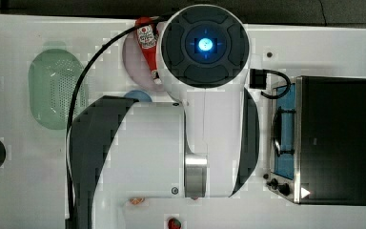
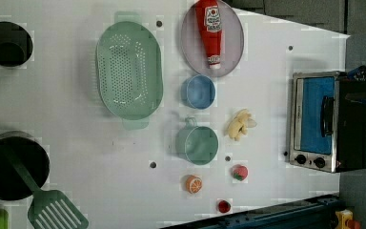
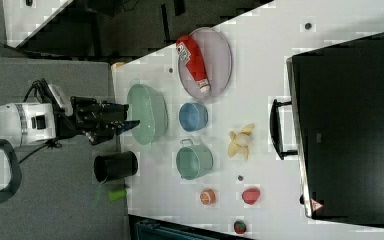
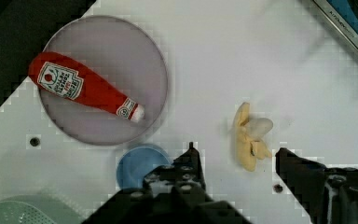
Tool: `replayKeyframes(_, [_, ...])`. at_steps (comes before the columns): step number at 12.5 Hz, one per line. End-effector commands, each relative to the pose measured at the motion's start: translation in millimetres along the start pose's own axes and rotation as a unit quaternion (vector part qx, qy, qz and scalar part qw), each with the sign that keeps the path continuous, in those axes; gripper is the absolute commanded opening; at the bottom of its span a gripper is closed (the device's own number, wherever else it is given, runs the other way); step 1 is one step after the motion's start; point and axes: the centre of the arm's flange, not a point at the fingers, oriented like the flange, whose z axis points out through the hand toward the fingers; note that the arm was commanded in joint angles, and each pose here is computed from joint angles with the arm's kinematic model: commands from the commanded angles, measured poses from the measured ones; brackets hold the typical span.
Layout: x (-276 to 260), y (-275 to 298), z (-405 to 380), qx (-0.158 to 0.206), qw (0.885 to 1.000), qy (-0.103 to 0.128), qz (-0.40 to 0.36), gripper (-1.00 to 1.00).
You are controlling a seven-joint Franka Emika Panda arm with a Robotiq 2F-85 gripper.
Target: Pick banana from table and place on oven.
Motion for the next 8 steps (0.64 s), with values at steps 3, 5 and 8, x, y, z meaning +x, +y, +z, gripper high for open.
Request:
replayKeyframes(3, [-62.4,118.6,-73.5,0.019,1.0,0.005,0.019,1.0])
replayKeyframes(5, [-61.2,117.3,-66.6,0.014,1.0,0.0,0.019,1.0])
replayKeyframes(8, [-54.3,106.5,-23.8,-0.013,0.999,-0.025,0.017,1.0])
